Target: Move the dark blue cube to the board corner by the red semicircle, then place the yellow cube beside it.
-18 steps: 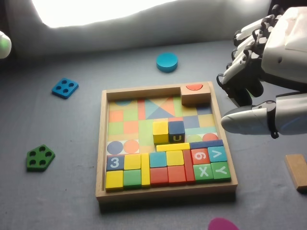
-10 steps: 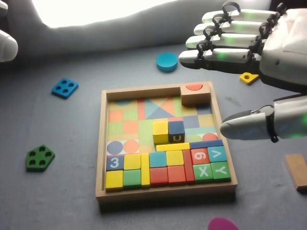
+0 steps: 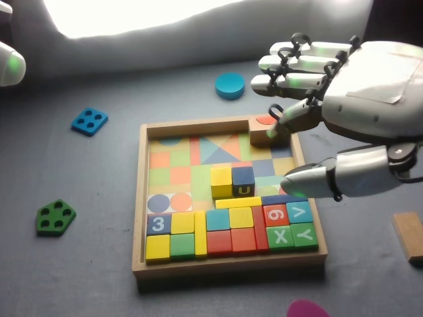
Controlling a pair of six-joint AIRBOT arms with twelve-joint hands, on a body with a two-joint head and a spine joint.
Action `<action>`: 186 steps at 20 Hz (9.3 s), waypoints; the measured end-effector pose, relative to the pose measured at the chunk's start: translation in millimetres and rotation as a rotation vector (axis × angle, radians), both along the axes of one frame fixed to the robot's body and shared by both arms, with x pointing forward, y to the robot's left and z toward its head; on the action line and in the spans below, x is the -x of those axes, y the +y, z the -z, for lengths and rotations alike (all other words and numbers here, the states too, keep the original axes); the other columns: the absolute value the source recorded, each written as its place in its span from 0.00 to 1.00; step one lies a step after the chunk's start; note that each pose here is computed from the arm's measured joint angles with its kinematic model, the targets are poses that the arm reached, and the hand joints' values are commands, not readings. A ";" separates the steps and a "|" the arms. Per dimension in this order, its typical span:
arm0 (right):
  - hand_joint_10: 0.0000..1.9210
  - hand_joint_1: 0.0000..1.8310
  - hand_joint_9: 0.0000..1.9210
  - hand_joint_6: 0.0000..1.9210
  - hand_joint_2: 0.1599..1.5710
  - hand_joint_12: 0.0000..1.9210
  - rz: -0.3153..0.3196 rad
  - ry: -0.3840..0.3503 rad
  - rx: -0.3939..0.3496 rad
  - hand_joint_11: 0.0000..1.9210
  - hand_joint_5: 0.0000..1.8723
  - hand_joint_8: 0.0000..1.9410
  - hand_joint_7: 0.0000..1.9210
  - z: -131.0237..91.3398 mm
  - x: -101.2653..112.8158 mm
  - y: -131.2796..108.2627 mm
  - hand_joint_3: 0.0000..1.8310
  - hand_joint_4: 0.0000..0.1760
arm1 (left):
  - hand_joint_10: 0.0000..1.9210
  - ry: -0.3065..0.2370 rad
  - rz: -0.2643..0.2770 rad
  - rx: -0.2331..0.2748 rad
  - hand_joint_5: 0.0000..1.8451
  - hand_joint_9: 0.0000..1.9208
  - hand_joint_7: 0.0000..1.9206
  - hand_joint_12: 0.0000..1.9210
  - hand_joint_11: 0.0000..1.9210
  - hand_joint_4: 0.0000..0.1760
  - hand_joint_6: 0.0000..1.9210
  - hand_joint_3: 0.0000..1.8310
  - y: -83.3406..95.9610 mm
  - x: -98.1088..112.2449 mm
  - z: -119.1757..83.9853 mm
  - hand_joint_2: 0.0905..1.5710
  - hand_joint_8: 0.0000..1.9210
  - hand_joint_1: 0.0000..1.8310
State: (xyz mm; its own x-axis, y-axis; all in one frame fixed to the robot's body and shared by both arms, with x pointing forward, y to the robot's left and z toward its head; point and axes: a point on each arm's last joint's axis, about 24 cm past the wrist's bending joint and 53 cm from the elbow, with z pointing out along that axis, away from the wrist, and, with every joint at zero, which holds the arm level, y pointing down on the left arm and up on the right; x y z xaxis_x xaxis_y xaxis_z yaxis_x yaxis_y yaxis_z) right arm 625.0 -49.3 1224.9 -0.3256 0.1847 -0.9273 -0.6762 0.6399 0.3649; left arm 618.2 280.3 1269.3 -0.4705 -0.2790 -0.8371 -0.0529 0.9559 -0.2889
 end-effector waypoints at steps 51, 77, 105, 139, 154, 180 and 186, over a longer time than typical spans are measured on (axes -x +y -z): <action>0.00 0.00 0.01 0.02 0.74 0.00 0.027 0.160 0.051 0.00 0.46 0.00 0.11 79.8 -56.6 47.9 0.00 0.00 | 0.00 0.002 0.008 0.013 0.04 0.07 0.06 0.33 0.00 0.20 0.00 0.00 -2.3 0.6 0.5 0.78 0.00 0.00; 0.01 0.00 0.02 0.01 0.74 0.00 0.144 0.067 0.124 0.00 0.46 0.00 0.12 71.7 -96.6 -12.0 0.00 0.00 | 0.00 0.001 0.008 0.013 0.04 0.06 0.05 0.35 0.00 0.22 0.00 0.00 -2.4 0.6 0.4 0.78 0.00 0.00; 0.01 0.00 0.02 0.01 0.74 0.00 -0.005 0.115 0.011 0.00 0.47 0.00 0.13 51.9 -45.8 72.3 0.00 0.00 | 0.00 0.002 0.010 0.016 0.04 0.06 0.05 0.33 0.00 0.17 0.00 0.00 -3.1 0.7 0.4 0.79 0.00 0.00; 0.00 0.00 0.01 0.01 0.75 0.00 -0.027 0.136 0.001 0.00 0.47 0.00 0.13 76.2 -50.1 90.1 0.00 0.00 | 0.00 0.006 0.018 0.023 0.04 0.06 0.05 0.33 0.00 0.19 0.00 0.00 -5.5 1.3 1.1 0.79 0.00 0.00; 0.00 0.00 0.01 0.01 0.75 0.00 0.075 0.070 0.058 0.00 0.47 0.00 0.12 74.4 -89.7 44.3 0.00 0.00 | 0.00 0.005 0.018 0.023 0.04 0.05 0.04 0.31 0.00 0.18 0.00 0.00 -5.5 1.2 1.0 0.79 0.00 0.00; 0.00 0.00 0.01 0.00 0.75 0.00 0.156 0.098 0.017 0.00 0.47 0.00 0.13 49.7 -111.8 16.6 0.00 0.00 | 0.00 0.018 0.179 0.157 0.03 0.04 0.04 0.26 0.00 0.19 0.00 0.00 -52.1 12.8 -5.6 0.79 0.00 0.00; 0.01 0.00 0.02 0.00 0.75 0.00 0.160 0.048 -0.047 0.00 0.47 0.00 0.13 20.7 -114.1 13.2 0.00 0.00 | 0.00 0.014 0.179 0.158 0.04 0.05 0.05 0.27 0.00 0.20 0.00 0.00 -52.0 12.5 -6.9 0.79 0.00 0.00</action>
